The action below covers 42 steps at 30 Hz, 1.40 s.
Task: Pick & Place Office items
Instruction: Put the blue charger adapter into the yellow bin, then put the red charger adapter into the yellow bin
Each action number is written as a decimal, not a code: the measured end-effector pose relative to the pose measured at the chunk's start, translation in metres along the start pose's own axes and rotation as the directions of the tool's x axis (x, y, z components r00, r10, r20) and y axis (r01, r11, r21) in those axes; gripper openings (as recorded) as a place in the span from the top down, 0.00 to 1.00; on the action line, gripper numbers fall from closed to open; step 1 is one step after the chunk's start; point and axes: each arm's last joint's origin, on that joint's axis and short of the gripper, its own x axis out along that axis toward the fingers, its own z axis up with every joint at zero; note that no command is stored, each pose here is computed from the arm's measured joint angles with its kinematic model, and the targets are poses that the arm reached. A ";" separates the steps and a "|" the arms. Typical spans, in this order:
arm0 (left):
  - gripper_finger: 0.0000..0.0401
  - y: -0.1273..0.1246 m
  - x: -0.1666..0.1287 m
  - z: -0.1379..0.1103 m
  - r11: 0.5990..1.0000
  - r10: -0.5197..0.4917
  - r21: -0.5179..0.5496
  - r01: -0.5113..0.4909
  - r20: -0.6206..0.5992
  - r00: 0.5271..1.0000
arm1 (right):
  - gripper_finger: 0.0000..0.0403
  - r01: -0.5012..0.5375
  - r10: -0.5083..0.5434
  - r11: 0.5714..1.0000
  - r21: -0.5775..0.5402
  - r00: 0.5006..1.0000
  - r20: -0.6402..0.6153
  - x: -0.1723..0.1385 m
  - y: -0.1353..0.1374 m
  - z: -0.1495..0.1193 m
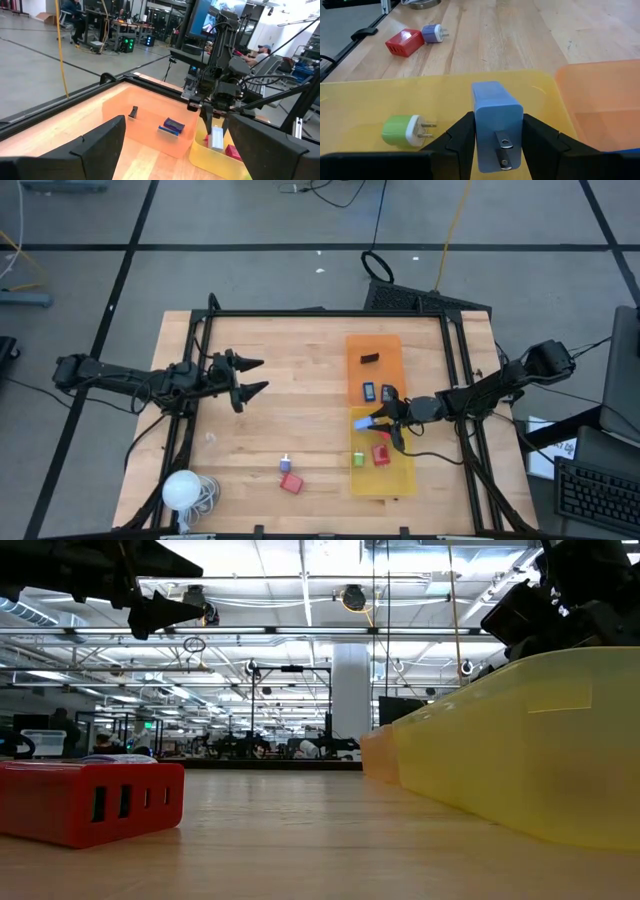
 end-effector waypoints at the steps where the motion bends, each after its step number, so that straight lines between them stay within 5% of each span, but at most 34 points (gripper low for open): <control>1: 0.12 0.000 0.000 0.000 1.000 0.000 0.000 0.000 0.000 1.000 | 0.68 0.000 0.000 1.000 0.000 1.000 0.000 0.000 0.000 0.000; 19: 0.12 0.000 0.000 0.000 1.000 0.000 0.000 0.000 0.000 1.000 | 0.68 -0.006 0.006 1.000 0.008 1.000 0.027 0.000 0.001 0.003; 32: 0.12 0.000 0.000 0.000 1.000 0.000 0.000 0.000 0.000 1.000 | 0.49 -0.024 0.021 0.999 0.047 0.997 0.069 0.000 0.002 0.007; 42: 0.12 0.000 0.000 0.000 1.000 0.001 -0.020 -0.001 -0.005 1.000 | 0.48 -0.024 0.020 0.999 0.045 0.997 0.068 0.000 0.002 0.007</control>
